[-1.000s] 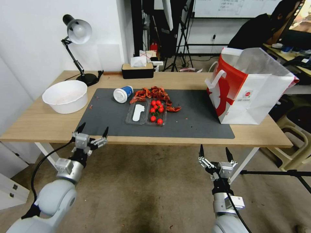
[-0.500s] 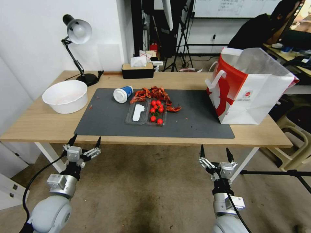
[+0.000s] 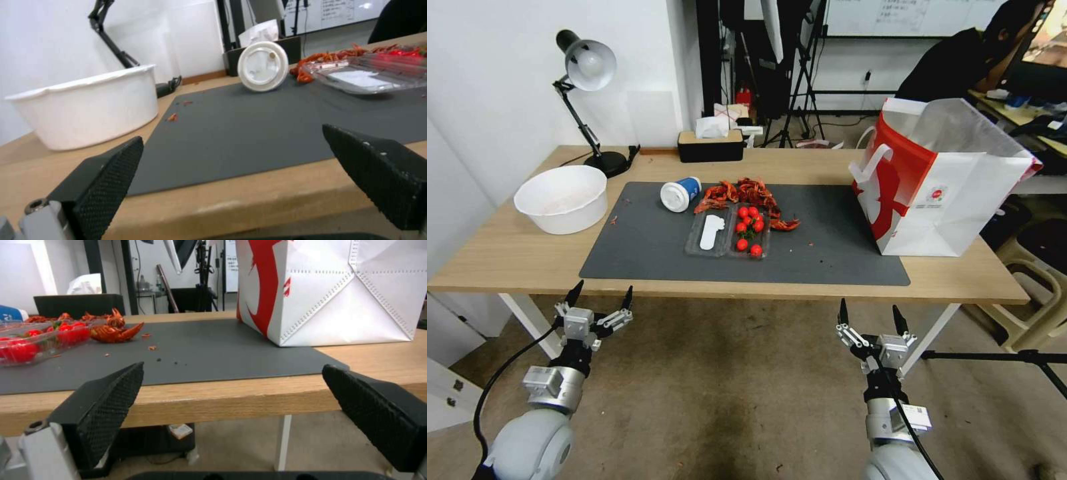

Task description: Pick up the trash from the table and place it into the takeout bag.

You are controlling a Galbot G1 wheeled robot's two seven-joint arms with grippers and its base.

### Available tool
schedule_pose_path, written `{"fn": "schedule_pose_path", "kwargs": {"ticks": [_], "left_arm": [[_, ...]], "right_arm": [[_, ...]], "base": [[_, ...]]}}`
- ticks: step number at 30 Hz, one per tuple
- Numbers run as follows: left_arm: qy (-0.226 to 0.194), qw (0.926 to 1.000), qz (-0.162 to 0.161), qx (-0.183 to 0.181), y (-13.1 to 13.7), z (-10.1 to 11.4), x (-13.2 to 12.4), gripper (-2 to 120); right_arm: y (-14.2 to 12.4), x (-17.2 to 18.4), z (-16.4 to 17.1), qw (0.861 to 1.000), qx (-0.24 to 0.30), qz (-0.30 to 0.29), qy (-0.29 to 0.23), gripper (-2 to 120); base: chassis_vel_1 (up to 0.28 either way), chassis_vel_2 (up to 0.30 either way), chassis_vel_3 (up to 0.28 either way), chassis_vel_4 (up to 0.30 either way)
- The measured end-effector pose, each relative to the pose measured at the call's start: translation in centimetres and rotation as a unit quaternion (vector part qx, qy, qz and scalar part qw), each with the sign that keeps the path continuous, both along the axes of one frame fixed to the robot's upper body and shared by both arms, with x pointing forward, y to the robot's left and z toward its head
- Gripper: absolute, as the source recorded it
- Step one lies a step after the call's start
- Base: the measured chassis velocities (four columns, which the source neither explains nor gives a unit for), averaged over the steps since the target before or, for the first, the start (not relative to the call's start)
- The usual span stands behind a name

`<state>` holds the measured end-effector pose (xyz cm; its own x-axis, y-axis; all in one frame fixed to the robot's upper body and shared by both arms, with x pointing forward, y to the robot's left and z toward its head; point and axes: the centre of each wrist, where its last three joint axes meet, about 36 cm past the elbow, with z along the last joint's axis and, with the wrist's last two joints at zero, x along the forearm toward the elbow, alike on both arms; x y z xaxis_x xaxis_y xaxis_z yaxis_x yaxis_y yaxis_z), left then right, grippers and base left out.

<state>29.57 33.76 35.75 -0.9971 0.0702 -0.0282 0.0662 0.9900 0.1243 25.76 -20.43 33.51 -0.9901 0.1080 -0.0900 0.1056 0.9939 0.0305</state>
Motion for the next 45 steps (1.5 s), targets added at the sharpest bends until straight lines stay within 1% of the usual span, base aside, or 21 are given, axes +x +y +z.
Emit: {"fn": "schedule_pose_path", "kwargs": {"ticks": [5, 10, 11, 14, 16, 19, 21, 24, 25, 27, 28, 29, 31, 32, 33, 35, 36, 39, 40, 43, 45], "left_arm": [[-0.005, 1.0, -0.003, 0.001, -0.1, 0.2, 0.5, 100], [-0.015, 0.9995, -0.025, 0.008, -0.3, 0.9, 2.6, 100], [-0.015, 0.9995, -0.025, 0.008, -0.3, 0.9, 2.6, 100], [-0.019, 0.9982, -0.056, 0.012, -0.6, 1.8, 5.2, 100], [-0.02, 0.9977, -0.063, 0.014, -0.5, 2.0, 5.6, 100], [-0.02, 0.9949, -0.097, 0.022, -0.2, 3.3, 9.4, 100], [-0.019, 0.9944, -0.102, 0.023, -0.1, 3.6, 10.1, 100], [-0.001, 0.9914, -0.128, 0.03, 0.9, 4.4, 13.4, 100], [-0.001, 0.9914, -0.128, 0.03, 0.9, 4.4, 13.4, 100], [0.008, 0.9901, -0.137, 0.03, 1.7, 4.9, 15.5, 100], [0.008, 0.9901, -0.137, 0.03, 1.7, 4.9, 15.5, 100], [0.014, 0.9895, -0.141, 0.027, 2.0, 5.4, 17.0, 100], [0.015, 0.989, -0.145, 0.026, 2.2, 6.0, 18.4, 100], [0.015, 0.989, -0.145, 0.026, 2.2, 6.0, 18.4, 100], [0.016, 0.9879, -0.152, 0.025, 2.1, 6.5, 19.7, 100], [0.018, 0.9864, -0.162, 0.022, 1.8, 6.8, 21.1, 100], [0.018, 0.9864, -0.162, 0.022, 1.8, 6.8, 21.1, 100], [0.023, 0.983, -0.182, 0.013, 1.1, 6.8, 22.8, 100], [0.023, 0.983, -0.182, 0.013, 1.1, 6.8, 22.8, 100], [0.032, 0.9796, -0.198, 0.009, 0.3, 6.3, 24.5, 100], [0.035, 0.9789, -0.201, 0.009, 0.2, 6.2, 24.8, 100]], "right_arm": [[0.0, 0.0, 0.0, 1.0, 0.0, 0.0, 0.0, 100], [0.0, 0.1, 0.0, 1.0, 0.001, -0.001, 0.0, 100], [0.0, 0.1, 0.0, 1.0, 0.001, -0.001, 0.0, 100], [0.0, 0.1, 0.0, 1.0, 0.0, -0.002, 0.0, 100], [0.0, 0.0, 0.0, 1.0, 0.0, -0.002, 0.0, 100], [-0.1, -0.1, -0.1, 1.0, 0.0, -0.006, 0.001, 100], [-0.1, -0.1, -0.1, 1.0, 0.0, -0.006, 0.001, 100], [0.0, -0.1, 0.2, 1.0, 0.0, -0.007, 0.0, 100], [0.0, -0.1, 0.2, 1.0, 0.0, -0.007, 0.0, 100], [0.1, 0.0, 0.2, 1.0, -0.001, -0.008, -0.001, 100], [0.1, 0.0, 0.2, 1.0, -0.001, -0.008, -0.001, 100], [0.2, 0.0, 0.3, 1.0, -0.001, -0.008, -0.001, 100], [0.2, 0.0, 0.3, 1.0, -0.001, -0.008, 0.0, 100], [0.2, 0.0, 0.3, 1.0, -0.001, -0.008, 0.0, 100], [0.2, 0.1, 0.3, 1.0, -0.002, -0.008, 0.0, 100], [0.2, 0.1, 0.3, 1.0, -0.002, -0.008, 0.001, 100], [0.2, 0.1, 0.3, 1.0, -0.002, -0.008, 0.001, 100], [0.2, 0.3, 0.4, 1.0, -0.003, -0.008, 0.0, 100], [0.2, 0.3, 0.4, 1.0, -0.003, -0.008, 0.0, 100], [0.1, 0.4, 0.5, 1.0, -0.004, -0.009, 0.0, 100], [0.1, 0.4, 0.5, 1.0, -0.004, -0.01, 0.0, 100]], "base": [[0.0, 0.0, 0.0, 0.0], [0.0, 0.0, 0.0, 0.0], [0.0, 0.0, 0.0, 0.0], [0.0, 0.0, 0.0, 0.0], [0.0, 0.0, 0.0, 0.0], [0.0, 0.0, 0.0, 0.0], [0.0, 0.0, 0.0, 0.0], [0.0, 0.0, 0.0, 0.0], [0.0, 0.0, 0.0, 0.0], [0.0, 0.0, 0.0, 0.0], [0.0, 0.0, 0.0, 0.0], [0.0, 0.0, 0.0, 0.0], [0.0, 0.0, 0.0, 0.0], [0.0, 0.0, 0.0, 0.0], [0.0, 0.0, 0.0, 0.0], [0.0, 0.0, 0.0, 0.0], [0.0, 0.0, 0.0, 0.0], [0.0, 0.0, 0.0, 0.0], [0.0, 0.0, 0.0, 0.0], [0.0, 0.0, 0.0, 0.0], [0.0, 0.0, 0.0, 0.0]]}}
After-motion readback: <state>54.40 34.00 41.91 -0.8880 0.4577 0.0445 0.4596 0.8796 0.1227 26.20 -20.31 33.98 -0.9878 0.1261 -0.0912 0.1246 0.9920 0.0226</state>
